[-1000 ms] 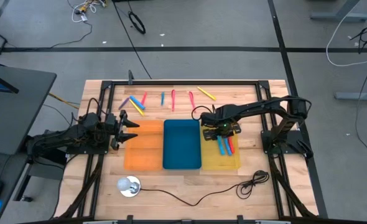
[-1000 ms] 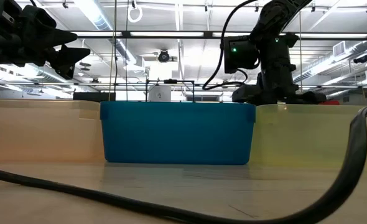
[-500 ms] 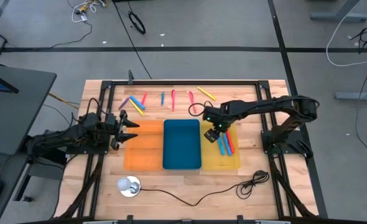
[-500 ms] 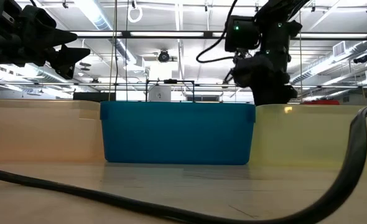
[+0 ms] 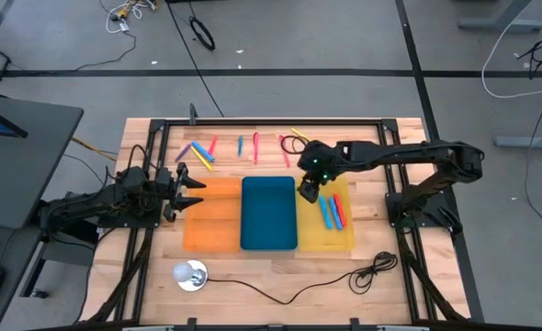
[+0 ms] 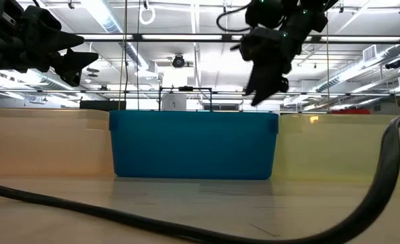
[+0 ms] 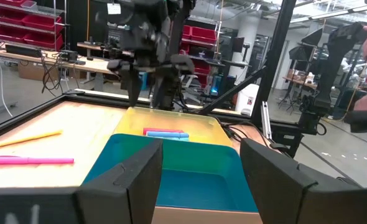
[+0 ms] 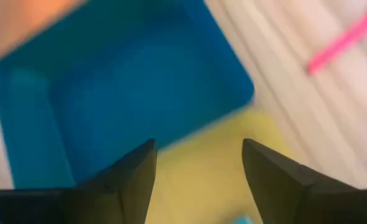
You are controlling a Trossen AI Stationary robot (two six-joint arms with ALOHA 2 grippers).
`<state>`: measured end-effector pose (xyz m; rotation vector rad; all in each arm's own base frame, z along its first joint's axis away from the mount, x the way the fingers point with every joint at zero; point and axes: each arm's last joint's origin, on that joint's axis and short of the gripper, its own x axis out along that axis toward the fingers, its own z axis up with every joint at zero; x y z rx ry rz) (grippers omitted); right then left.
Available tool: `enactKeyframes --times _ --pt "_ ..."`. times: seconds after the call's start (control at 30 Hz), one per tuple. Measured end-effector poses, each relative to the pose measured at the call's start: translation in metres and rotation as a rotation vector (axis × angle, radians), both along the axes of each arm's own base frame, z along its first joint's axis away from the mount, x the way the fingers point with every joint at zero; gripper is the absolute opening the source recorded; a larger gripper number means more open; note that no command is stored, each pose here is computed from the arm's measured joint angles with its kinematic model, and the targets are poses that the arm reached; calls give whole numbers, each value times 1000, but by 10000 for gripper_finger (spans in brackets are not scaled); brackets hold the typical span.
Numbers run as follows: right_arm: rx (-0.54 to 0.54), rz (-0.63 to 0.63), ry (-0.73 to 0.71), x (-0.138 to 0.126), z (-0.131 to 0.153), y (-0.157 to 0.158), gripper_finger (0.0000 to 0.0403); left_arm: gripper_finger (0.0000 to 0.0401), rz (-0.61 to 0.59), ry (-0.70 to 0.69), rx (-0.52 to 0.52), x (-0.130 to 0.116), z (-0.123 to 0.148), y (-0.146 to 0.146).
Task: Pick & Place Markers
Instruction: Put the blue marker into the yellow bin
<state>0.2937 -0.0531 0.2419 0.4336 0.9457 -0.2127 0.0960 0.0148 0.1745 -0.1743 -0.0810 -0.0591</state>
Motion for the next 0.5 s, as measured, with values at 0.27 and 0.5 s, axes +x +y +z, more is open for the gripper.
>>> enactKeyframes --times 0.27,0.5 --pt "-128 93 -237 5 28 -1 235 222 0 0 0 0 0 0" --pt "-211 136 -373 8 42 -2 235 222 0 0 0 0 0 0"
